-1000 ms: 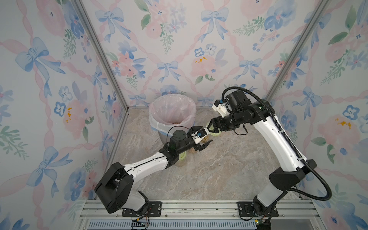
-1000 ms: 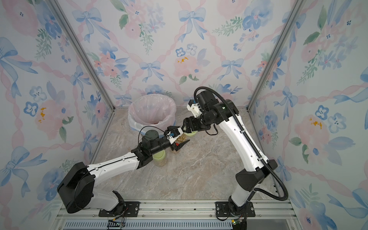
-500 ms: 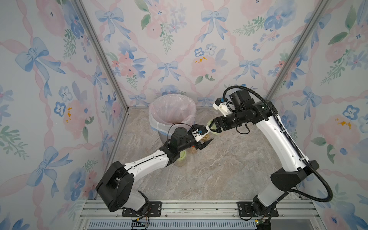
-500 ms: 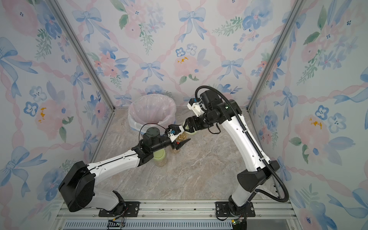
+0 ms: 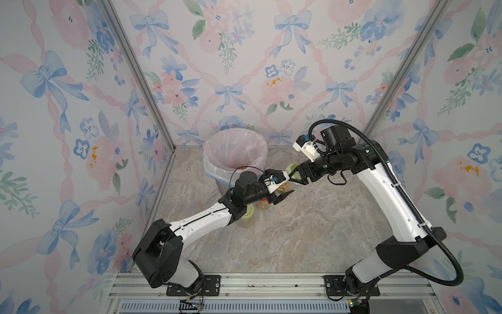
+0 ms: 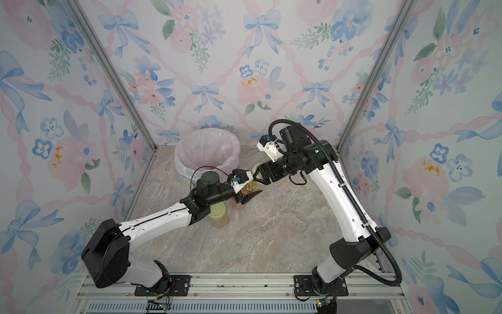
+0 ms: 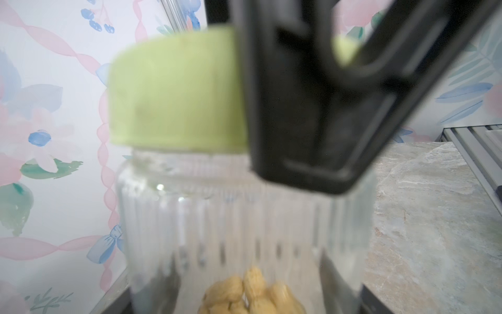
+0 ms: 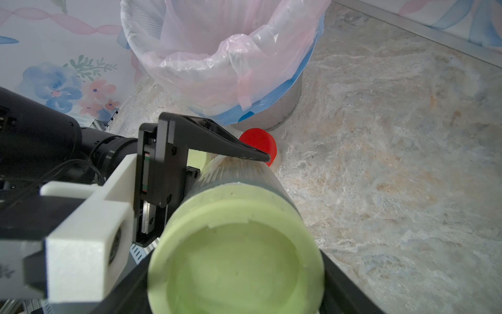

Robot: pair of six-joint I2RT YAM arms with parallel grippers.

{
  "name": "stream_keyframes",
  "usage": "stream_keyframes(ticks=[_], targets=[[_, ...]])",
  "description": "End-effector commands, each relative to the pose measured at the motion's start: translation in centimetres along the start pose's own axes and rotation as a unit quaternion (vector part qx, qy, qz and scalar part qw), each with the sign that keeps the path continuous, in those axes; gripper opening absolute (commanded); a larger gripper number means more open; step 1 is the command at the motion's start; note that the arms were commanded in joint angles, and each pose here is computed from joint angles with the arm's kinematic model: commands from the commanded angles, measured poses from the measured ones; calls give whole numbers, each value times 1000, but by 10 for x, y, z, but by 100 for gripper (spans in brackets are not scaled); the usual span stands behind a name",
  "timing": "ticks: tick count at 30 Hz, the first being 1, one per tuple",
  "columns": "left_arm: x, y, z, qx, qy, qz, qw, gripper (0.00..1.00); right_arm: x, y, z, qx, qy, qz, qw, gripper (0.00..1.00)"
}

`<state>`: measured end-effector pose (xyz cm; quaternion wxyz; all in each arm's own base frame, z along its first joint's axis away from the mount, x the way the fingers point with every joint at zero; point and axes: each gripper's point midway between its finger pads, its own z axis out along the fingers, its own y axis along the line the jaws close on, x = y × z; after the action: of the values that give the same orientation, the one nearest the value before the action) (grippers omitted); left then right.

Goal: Empty moldy peanuts from jars
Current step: Unscrew the lid from the jar.

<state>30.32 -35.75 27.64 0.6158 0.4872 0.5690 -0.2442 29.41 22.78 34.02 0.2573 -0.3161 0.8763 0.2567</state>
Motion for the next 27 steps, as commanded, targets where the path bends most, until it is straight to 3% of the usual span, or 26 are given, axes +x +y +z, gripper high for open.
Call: stream_keyframes(ticks=[1, 27], targets=[[2, -34, 3, 77, 3, 7, 997, 1, -37, 13, -16, -28, -86, -77, 993, 75], [-9, -28, 0, 68, -8, 19, 997, 0, -23, -8, -23, -27, -106, -37, 993, 76]])
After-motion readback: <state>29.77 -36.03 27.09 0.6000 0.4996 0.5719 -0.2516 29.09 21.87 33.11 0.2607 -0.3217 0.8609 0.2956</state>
